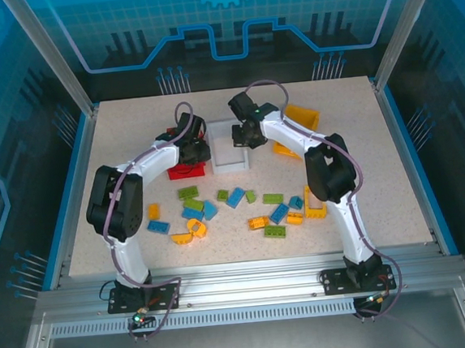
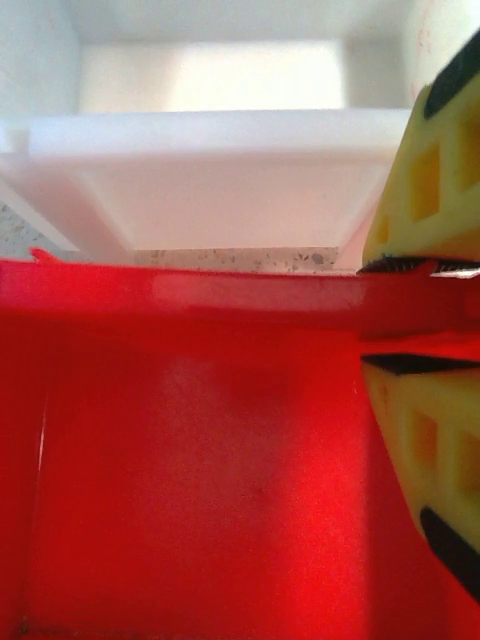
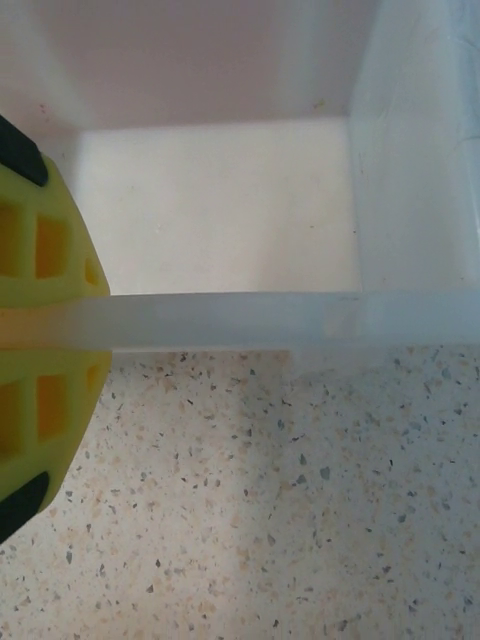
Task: Sort the legos into containers by color
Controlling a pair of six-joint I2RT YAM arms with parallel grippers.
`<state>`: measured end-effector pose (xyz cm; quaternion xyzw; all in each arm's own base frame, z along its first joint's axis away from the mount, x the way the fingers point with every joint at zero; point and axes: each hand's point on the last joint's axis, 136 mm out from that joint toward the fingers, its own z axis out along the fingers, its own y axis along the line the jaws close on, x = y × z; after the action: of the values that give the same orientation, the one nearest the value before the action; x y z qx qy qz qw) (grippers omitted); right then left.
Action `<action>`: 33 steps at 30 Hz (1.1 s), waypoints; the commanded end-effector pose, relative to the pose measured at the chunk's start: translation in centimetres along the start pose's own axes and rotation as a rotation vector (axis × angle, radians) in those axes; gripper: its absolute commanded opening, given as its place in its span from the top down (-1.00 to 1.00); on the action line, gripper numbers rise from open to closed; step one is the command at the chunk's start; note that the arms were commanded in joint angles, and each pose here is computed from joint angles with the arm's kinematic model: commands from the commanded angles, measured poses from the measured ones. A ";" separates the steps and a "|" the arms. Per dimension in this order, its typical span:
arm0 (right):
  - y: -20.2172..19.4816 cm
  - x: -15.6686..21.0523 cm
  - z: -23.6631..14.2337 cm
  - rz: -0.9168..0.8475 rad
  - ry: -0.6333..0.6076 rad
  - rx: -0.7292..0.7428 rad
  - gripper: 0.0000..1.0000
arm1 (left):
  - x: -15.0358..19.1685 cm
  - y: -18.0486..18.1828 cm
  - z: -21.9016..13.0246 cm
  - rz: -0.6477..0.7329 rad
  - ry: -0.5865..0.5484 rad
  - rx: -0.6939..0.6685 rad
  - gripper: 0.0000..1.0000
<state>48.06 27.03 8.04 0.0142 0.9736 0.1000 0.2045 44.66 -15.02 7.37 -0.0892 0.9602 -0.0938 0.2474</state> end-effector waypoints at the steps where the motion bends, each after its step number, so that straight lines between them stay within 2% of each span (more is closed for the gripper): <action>1: -0.3 -0.2 0.1 0.031 0.022 -0.006 0.77 | 0.9 -1.1 0.3 -0.003 0.056 0.032 0.19; 4: -0.6 -0.2 -0.2 0.032 0.026 -0.001 0.60 | 0.1 -1.8 -0.8 -0.007 0.037 0.048 0.01; 7: -0.8 -0.5 -1.4 0.041 0.009 -0.003 0.41 | -0.9 -2.3 -2.3 -0.015 0.022 0.054 -0.06; 13: -0.8 -2.6 -6.5 0.026 -0.086 -0.023 0.10 | -3.3 -3.1 -6.6 -0.044 -0.056 0.080 -0.21; 18: -3.8 -3.8 -10.7 0.043 -0.134 0.015 -0.12 | -3.7 -4.4 -10.0 -0.073 -0.090 0.166 -0.32; 22: -8.9 -3.8 -12.4 0.112 -0.152 0.058 -0.25 | -2.1 -6.4 -13.2 -0.070 -0.110 0.281 -0.37; 27: -16.7 -2.6 -11.5 0.241 -0.092 0.106 -0.34 | 2.2 -9.0 -17.3 -0.043 -0.127 0.450 -0.46; 33: -21.0 -2.0 -9.0 0.273 -0.022 0.153 -0.35 | 7.2 -10.2 -22.8 -0.001 -0.201 0.640 -0.61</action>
<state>46.75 4.19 14.44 0.1835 0.9556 0.0446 0.2262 30.63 -22.38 23.75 -0.0254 0.8839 -0.3251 0.3352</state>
